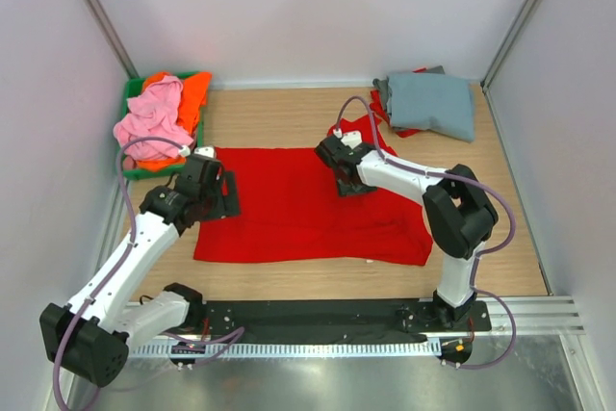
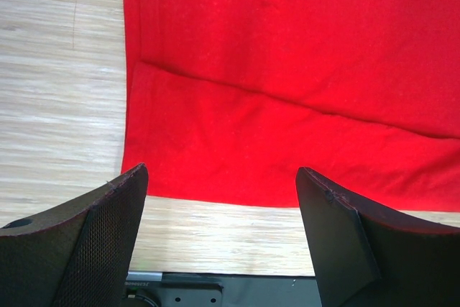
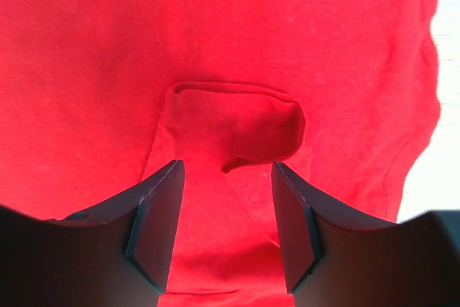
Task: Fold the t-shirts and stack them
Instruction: Fold the tshirt
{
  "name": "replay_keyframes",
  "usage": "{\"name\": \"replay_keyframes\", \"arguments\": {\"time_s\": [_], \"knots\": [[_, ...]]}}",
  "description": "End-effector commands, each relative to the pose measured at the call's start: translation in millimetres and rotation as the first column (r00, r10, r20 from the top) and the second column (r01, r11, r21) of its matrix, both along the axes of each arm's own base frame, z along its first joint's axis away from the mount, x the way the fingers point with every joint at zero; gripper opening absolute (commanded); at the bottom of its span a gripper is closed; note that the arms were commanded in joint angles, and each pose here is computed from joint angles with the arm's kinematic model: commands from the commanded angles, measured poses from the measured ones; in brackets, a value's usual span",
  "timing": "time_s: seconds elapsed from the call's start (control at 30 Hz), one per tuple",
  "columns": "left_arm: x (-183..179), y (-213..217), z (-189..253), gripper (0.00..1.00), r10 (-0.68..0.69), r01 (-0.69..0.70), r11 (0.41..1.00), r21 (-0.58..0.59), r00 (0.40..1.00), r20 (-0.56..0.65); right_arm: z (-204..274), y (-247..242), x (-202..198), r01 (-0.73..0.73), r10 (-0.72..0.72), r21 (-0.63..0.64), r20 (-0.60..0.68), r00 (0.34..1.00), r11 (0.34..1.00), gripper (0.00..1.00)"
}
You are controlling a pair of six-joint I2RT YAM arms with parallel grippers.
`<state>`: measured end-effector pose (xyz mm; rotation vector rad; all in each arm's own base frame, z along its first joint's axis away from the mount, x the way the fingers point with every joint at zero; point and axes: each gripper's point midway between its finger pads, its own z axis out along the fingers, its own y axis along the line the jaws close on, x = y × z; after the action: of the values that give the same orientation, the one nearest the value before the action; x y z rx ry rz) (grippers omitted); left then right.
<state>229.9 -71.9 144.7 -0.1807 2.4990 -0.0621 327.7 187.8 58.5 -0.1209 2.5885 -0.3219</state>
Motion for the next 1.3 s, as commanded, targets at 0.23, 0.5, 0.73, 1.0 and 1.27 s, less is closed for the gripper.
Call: {"name": "replay_keyframes", "arguments": {"time_s": [0.23,0.5,0.73,1.0,1.27], "knots": [[12,-2,15,0.85,-0.011,0.012,1.0,-0.01,0.998,0.062,-2,-11,2,0.013,-0.013,-0.053,0.004,1.0,0.999,0.54],[13,0,14,0.85,-0.003,0.004,1.0,-0.006,0.998,0.058,-14,-15,-4,0.009,-0.01,-0.06,-0.019,1.0,0.998,0.49],[13,1,13,0.85,-0.001,0.001,1.0,-0.004,0.999,0.054,-23,-20,-5,0.012,-0.014,-0.076,-0.02,1.0,0.997,0.47],[13,2,12,0.85,0.003,-0.003,1.0,0.0,0.999,0.051,-29,-21,2,0.003,-0.005,-0.085,-0.021,1.0,0.996,0.33],[13,3,11,0.84,0.005,-0.005,1.0,0.007,0.999,0.046,-29,-25,2,-0.009,0.006,-0.09,-0.033,0.999,0.996,0.04]]}}
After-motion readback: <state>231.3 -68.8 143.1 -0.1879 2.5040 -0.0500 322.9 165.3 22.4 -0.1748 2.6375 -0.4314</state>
